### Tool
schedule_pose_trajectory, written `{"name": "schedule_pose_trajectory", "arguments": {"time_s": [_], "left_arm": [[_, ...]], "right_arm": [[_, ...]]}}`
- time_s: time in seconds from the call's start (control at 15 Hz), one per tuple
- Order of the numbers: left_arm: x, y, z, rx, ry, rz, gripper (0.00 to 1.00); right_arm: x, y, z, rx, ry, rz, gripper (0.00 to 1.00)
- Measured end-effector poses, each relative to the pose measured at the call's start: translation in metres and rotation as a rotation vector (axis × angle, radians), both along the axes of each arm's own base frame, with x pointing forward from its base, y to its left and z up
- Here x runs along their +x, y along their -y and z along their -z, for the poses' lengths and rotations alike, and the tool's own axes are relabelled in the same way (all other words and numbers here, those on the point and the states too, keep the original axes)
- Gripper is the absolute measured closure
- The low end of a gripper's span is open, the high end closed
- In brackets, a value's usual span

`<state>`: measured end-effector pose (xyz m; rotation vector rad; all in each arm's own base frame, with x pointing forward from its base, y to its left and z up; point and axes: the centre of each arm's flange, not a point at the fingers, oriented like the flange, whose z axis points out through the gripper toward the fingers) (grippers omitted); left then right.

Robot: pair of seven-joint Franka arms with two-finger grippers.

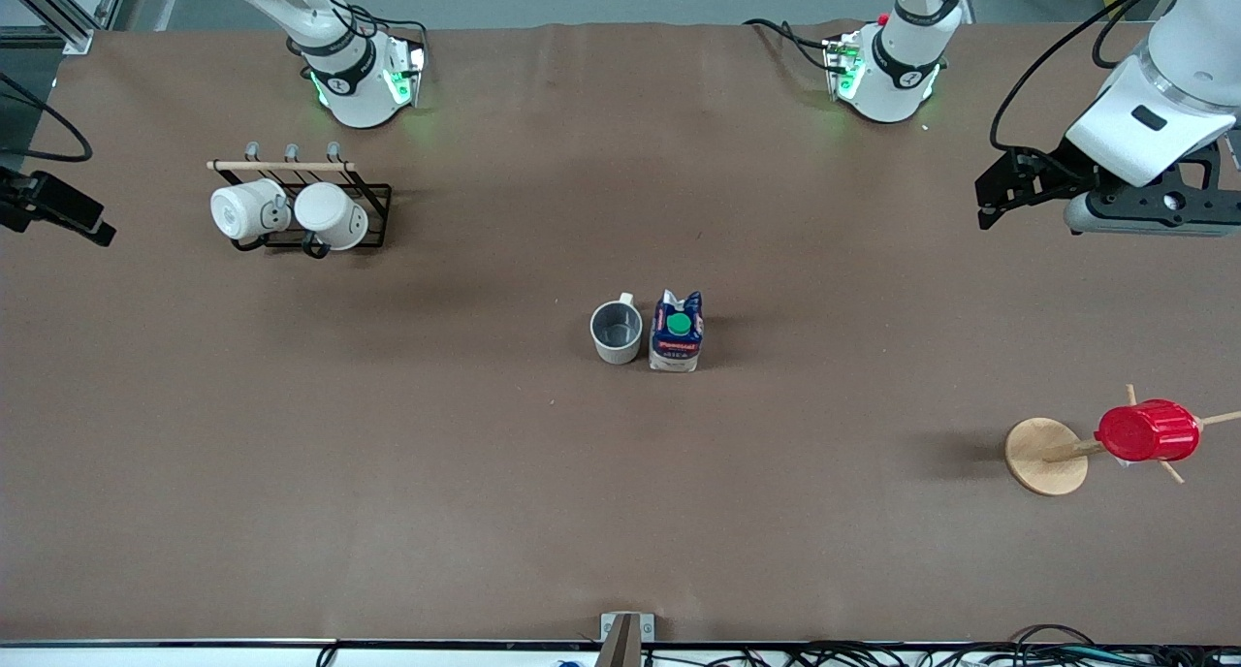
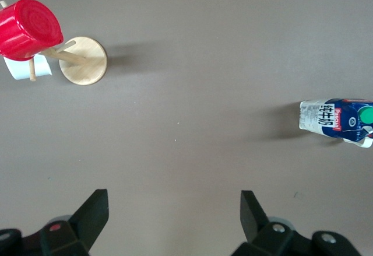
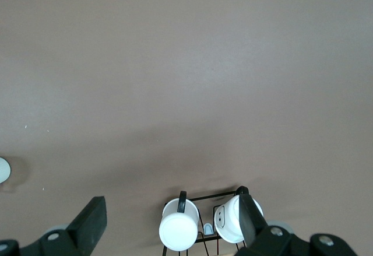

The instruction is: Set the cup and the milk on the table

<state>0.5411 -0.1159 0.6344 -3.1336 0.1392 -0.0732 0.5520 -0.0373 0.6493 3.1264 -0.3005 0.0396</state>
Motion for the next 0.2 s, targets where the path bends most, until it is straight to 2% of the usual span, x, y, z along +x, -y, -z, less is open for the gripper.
{"name": "schedule_pose_trajectory", "arguments": {"time_s": [0.2], "left_arm": [[0.0001,-0.0009,0.0017,-0.005,-0.004,-0.003,0.00]], "right_arm": [[-0.0001,0.0000,-0.0001,0.000,-0.001,0.000,0.00]]}}
